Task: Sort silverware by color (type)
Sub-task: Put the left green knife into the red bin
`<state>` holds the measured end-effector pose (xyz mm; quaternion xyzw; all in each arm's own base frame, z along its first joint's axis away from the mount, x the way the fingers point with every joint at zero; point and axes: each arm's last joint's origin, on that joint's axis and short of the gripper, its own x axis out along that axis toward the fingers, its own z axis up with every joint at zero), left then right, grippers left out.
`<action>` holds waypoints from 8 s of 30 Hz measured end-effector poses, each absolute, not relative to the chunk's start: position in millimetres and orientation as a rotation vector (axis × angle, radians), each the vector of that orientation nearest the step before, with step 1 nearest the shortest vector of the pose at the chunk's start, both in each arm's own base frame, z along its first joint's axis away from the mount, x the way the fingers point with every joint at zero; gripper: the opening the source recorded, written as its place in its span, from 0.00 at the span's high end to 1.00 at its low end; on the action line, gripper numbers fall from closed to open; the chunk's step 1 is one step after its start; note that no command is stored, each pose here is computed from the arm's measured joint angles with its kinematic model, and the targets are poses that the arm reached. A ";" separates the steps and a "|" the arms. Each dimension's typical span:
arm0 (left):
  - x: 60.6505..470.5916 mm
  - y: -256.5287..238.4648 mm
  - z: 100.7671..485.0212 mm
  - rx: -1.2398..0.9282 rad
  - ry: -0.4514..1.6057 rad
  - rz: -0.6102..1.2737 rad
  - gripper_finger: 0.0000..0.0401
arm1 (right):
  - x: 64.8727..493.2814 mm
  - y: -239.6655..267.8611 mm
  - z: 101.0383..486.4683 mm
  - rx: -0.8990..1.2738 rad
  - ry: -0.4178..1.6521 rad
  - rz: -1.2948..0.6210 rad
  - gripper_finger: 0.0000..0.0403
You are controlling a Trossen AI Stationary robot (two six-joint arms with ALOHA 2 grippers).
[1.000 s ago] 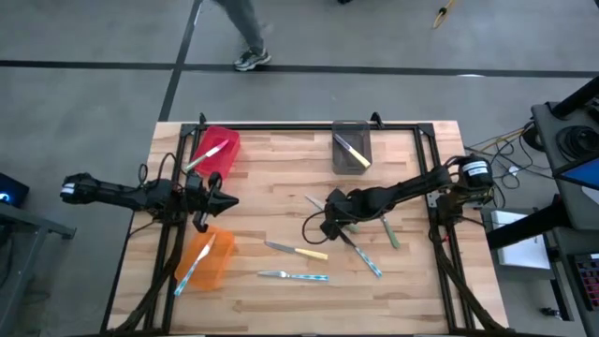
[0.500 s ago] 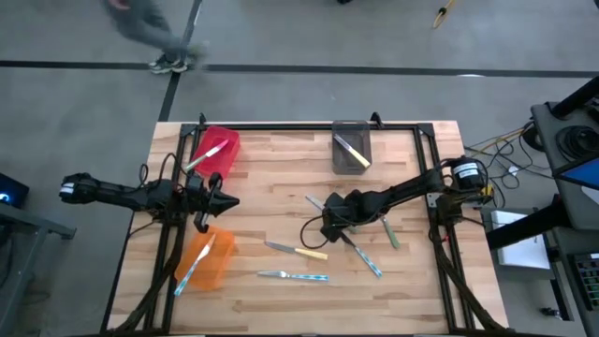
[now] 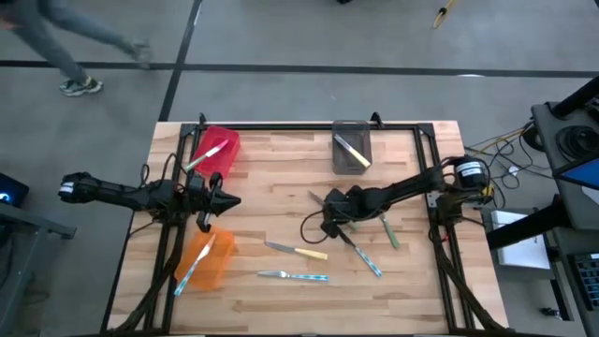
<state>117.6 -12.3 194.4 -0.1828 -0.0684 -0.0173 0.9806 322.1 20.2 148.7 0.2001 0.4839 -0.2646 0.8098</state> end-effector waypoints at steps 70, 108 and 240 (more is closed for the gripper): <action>231.1 -21.1 179.7 -0.329 0.139 0.247 1.00 | 338.3 25.2 153.6 0.373 1.102 -0.432 0.98; 234.6 -37.4 158.4 -0.393 0.321 0.236 1.00 | 344.4 30.3 156.8 0.353 1.147 -0.429 0.98; 324.2 -50.3 184.2 -0.858 0.976 0.651 1.00 | 194.8 -2.3 270.8 -0.185 0.396 -0.411 0.98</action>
